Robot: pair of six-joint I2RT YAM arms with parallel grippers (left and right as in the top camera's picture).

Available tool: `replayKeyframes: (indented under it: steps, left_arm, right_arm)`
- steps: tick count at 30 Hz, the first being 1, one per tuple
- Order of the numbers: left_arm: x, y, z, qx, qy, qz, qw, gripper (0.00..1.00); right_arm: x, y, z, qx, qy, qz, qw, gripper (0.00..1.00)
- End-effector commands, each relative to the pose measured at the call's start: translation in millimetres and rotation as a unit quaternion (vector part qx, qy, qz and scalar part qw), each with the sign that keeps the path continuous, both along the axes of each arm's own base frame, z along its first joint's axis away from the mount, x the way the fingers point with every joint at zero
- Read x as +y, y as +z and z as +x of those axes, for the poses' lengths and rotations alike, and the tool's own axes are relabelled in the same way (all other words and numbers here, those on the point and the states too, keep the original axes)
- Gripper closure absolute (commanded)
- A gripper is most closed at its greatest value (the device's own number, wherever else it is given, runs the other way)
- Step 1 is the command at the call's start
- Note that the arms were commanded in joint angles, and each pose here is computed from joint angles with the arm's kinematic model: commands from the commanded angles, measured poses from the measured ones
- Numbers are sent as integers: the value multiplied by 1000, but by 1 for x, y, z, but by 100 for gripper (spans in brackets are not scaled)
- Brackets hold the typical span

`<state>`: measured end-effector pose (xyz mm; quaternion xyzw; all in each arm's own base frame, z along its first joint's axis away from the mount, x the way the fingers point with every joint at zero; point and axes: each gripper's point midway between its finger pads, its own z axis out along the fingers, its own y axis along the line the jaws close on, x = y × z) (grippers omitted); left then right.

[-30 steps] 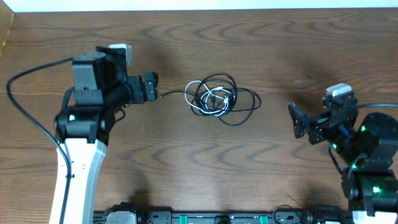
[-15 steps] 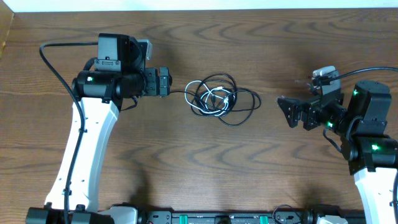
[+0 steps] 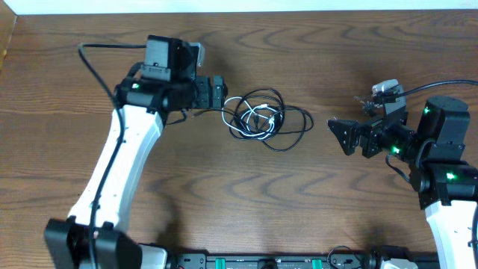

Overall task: Untangle cables
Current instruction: 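Move left gripper forward to the left side of the cable bundle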

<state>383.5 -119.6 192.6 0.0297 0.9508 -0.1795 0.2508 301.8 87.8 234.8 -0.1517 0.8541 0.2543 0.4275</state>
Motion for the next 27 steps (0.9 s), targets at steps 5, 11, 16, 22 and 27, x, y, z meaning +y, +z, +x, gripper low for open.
replayKeyframes:
  steps: [5, 11, 16, 22, 27]
  left_arm:
    - [-15, -48, 15, 72, 35, -19, 997, 6]
    - [-43, -93, 17, 109, 5, -7, 994, 8]
    - [-65, -132, 24, 105, -53, 16, 993, 11]
    - [-59, -159, 32, 90, -95, 63, 989, 14]
    - [-49, -162, 40, 63, -117, 109, 985, 18]
  right_arm:
    - [2, 7, 3, 0, 4, 10, 1000, 6]
    - [0, -3, 6, 18, -1, 7, 1000, 10]
    - [0, -9, 8, 29, -1, 8, 1000, 11]
    - [-4, -13, 10, 32, -12, -1, 999, 12]
    - [-6, -14, 11, 32, -17, -6, 999, 13]
